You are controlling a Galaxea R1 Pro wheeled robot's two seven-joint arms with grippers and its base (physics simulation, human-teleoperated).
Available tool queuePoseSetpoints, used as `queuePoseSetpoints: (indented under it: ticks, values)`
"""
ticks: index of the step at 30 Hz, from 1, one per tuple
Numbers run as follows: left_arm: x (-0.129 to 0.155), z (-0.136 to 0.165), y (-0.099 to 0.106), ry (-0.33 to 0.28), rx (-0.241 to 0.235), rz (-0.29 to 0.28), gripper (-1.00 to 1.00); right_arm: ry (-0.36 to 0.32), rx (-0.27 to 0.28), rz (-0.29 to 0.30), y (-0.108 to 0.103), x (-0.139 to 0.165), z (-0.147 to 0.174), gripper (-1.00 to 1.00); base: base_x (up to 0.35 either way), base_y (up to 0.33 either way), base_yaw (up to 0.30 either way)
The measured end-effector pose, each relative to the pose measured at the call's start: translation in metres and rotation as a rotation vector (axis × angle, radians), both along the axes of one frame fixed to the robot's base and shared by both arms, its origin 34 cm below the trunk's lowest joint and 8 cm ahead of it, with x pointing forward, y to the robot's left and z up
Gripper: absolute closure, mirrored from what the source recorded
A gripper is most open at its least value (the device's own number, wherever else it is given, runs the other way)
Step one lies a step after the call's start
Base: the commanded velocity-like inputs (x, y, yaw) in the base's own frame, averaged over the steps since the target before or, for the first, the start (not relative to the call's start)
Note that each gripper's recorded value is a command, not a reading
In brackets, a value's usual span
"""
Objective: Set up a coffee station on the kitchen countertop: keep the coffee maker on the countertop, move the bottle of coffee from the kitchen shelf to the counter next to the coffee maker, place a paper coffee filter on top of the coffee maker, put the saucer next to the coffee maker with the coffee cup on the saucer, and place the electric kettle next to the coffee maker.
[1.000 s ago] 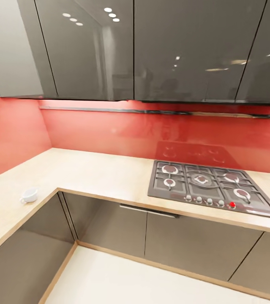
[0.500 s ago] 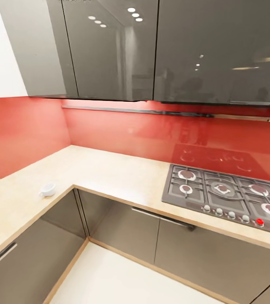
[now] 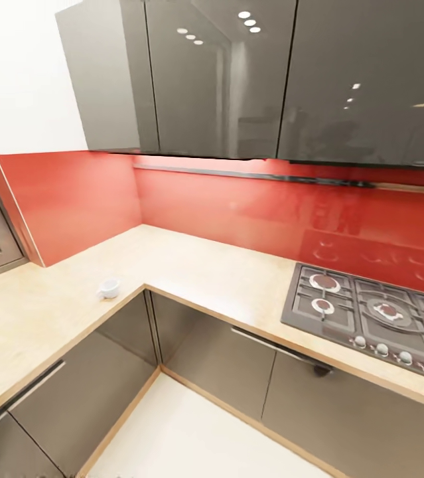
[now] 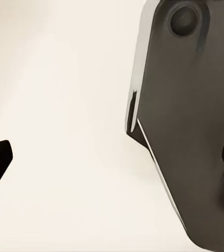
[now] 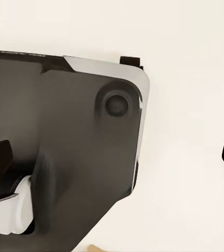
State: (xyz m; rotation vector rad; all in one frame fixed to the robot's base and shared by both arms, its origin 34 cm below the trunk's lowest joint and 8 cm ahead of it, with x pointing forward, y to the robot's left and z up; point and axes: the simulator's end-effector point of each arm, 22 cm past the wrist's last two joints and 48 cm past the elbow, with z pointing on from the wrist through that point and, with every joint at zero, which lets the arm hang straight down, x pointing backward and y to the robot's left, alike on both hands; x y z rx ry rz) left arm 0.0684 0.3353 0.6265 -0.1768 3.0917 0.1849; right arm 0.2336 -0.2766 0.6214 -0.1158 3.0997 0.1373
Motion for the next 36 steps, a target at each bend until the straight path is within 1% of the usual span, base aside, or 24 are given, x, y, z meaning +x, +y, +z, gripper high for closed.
queuePoseSetpoints:
  ticks: [8,12,14,16,19,21,36]
  values:
    - [0.0,0.0,0.0,-0.002,0.0,0.001,-1.0,0.0,0.0,0.0,0.0,0.0,0.0,-1.0,0.0,0.0,0.275]
    - [0.0,0.0,0.003,0.001,0.007,0.002,-1.0,-0.001,0.0,0.0,0.0,0.0,0.0,-1.0,0.0,0.0,0.275]
    - [-0.001,0.001,0.008,0.003,0.025,0.004,-1.0,0.0,0.0,0.0,0.0,0.0,0.0,-1.0,0.0,0.0,0.276]
    - [-0.002,0.002,0.016,0.007,0.059,0.008,-1.0,0.0,0.0,0.0,0.0,0.0,0.0,-1.0,0.0,0.0,0.277]
    - [-0.003,0.004,0.023,0.01,0.094,0.017,-1.0,-0.001,0.0,0.0,0.0,0.0,0.0,-1.0,0.0,0.0,0.277]
    - [-0.003,0.004,0.024,0.01,0.103,0.02,-1.0,-0.002,0.0,0.0,0.0,0.0,0.0,-1.0,0.0,0.0,0.275]
    - [0.002,0.003,0.022,-0.002,0.107,0.02,-1.0,-0.013,0.0,0.0,0.0,0.005,0.002,-1.0,0.0,0.0,0.271]
